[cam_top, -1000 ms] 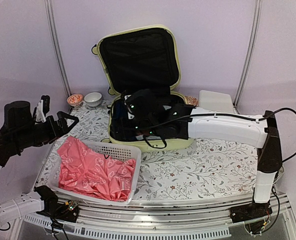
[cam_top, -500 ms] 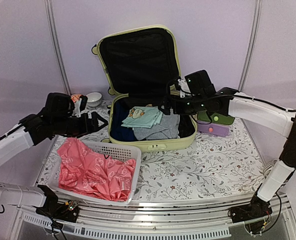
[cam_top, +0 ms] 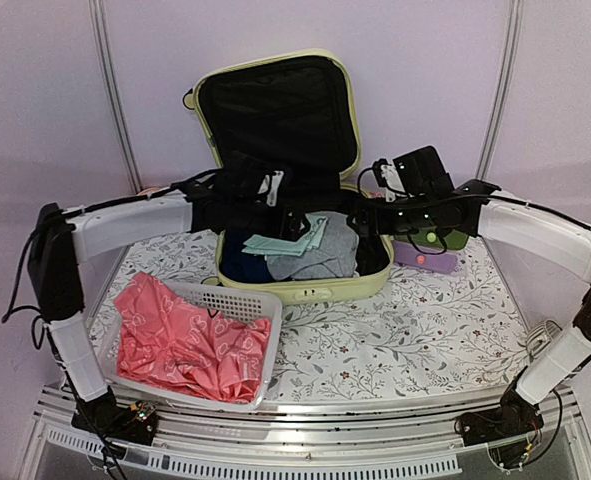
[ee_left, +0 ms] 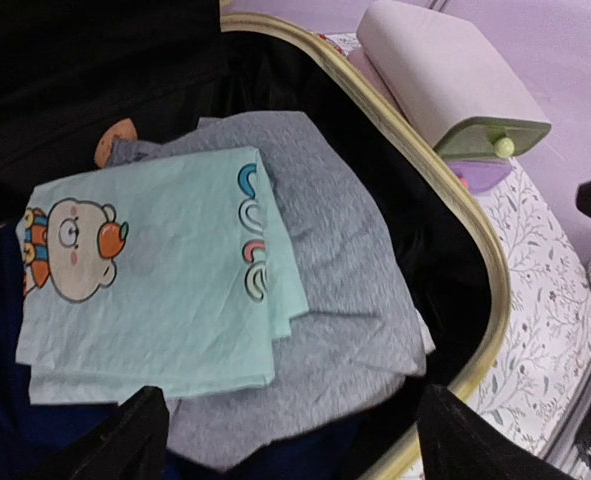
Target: Open, take out, and arrange the luggage
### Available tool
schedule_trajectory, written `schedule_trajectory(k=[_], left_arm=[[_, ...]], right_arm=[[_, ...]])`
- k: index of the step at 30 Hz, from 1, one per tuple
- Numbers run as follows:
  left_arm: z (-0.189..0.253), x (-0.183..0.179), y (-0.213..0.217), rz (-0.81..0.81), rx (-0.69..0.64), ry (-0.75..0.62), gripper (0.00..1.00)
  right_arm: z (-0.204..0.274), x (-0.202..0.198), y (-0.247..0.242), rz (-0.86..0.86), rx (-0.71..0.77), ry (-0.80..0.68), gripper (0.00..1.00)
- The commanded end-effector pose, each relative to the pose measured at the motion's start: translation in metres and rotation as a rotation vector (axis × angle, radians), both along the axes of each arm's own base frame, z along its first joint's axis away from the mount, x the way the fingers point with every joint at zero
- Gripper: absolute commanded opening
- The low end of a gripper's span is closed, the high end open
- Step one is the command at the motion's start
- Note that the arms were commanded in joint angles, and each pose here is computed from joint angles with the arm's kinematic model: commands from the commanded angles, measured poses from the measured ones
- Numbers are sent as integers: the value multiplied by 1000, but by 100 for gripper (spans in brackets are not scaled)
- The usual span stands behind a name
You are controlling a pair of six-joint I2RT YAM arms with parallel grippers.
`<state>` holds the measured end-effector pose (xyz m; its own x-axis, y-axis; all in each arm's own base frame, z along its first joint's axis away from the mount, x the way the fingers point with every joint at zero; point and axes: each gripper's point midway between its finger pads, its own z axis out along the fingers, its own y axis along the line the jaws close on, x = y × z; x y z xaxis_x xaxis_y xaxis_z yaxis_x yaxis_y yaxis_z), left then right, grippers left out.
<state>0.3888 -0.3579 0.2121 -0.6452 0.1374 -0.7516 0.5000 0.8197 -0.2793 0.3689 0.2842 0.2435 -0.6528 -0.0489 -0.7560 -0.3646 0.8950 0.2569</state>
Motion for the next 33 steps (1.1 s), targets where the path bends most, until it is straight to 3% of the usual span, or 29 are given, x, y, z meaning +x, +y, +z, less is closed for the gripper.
schedule_trajectory(k=[1, 7, 12, 25, 28, 33], left_arm=[[-25, 25, -21, 1, 164, -52, 90], [-60, 57, -52, 3, 259, -55, 90], [-83, 74, -53, 62, 334, -37, 87], [-76, 69, -34, 113, 364, -30, 61], [-74, 67, -28, 123, 375, -32, 49], [-59, 63, -29, 104, 359, -51, 18]], right_arm=[[2, 1, -31, -66, -9, -7, 91], [3, -5, -50, -87, 7, -16, 90], [3, -8, -58, -93, 13, -14, 90], [-10, -2, -44, -50, 37, 17, 90], [-12, -1, -39, -37, 44, 24, 90], [-16, 0, -36, -25, 46, 37, 90]])
